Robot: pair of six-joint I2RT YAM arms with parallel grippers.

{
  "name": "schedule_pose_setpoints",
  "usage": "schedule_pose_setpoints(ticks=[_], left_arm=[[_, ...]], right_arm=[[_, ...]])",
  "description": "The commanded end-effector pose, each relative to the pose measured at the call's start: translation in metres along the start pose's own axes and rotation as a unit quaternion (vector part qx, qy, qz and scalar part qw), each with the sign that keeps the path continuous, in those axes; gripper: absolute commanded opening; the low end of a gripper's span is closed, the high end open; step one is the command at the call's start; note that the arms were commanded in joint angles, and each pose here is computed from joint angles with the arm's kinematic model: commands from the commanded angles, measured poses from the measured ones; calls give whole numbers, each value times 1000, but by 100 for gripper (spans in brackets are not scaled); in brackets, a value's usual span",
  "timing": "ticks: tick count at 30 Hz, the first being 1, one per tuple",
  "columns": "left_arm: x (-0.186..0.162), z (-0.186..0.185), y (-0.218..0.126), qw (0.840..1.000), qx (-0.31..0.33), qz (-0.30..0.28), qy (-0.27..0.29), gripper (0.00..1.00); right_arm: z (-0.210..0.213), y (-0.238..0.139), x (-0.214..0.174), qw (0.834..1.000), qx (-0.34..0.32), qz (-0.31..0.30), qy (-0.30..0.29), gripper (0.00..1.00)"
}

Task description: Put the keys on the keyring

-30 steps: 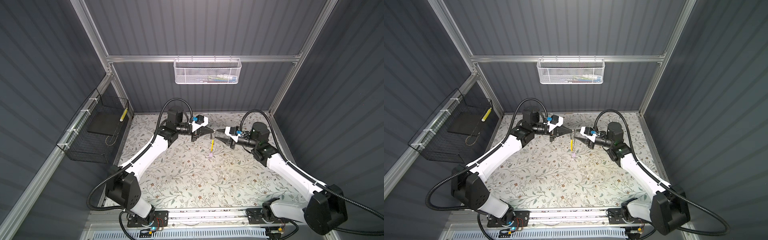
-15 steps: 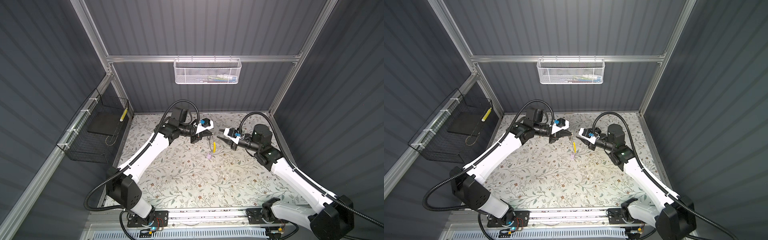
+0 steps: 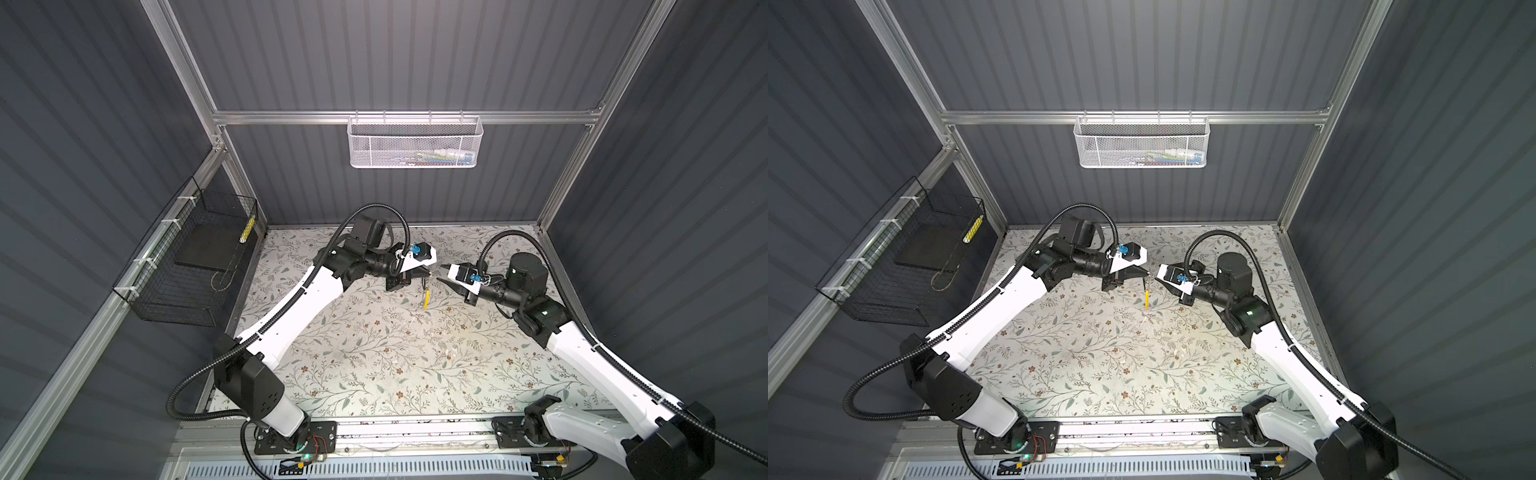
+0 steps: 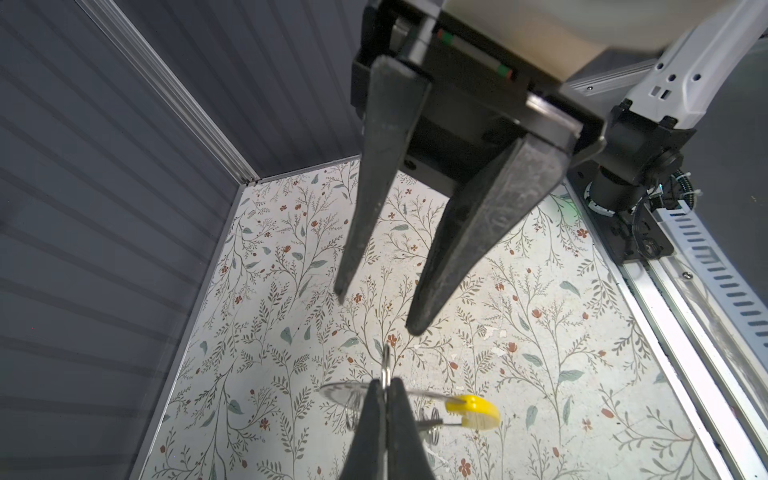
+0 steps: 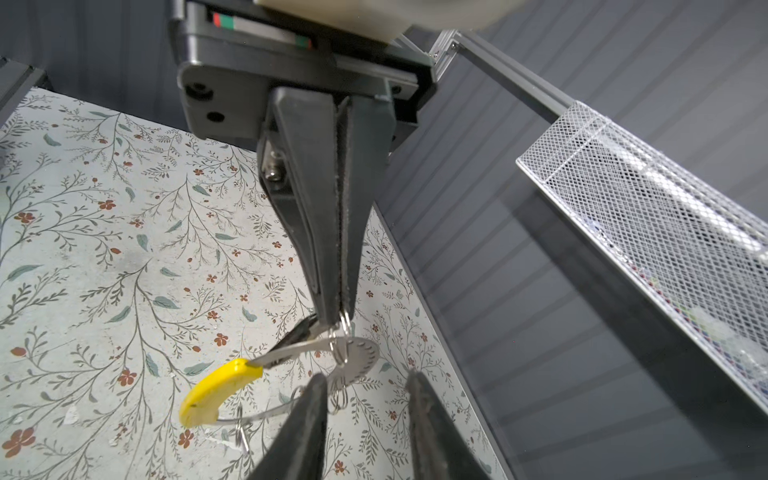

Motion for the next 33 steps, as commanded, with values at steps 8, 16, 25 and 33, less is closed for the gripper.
schedule_pose_setpoints(ticks=[8, 16, 25, 33], left_arm=[[2, -5, 10, 999, -21, 26, 19, 0], [10, -10, 9, 999, -28, 16, 22, 0], [17, -15, 6, 999, -36, 0, 28, 0], [22, -19, 6, 999, -40, -10, 35, 0]], right_arm=[[12, 1, 0, 999, 25, -15, -18, 26], [11, 5, -8, 1000, 22, -5, 5, 23], [10, 7, -12, 999, 22, 1, 23, 19], [10, 8, -11, 999, 22, -1, 38, 13]])
Point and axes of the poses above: each gripper's point midway between its finger pads, its own y axis out along the fingers, its own z axis along the line the jaws close on, x = y × z, the point moved 1 cm from there along -y, back along the fingers, and after that the axes turned 10 degrees about y, right-handed, at the moved point
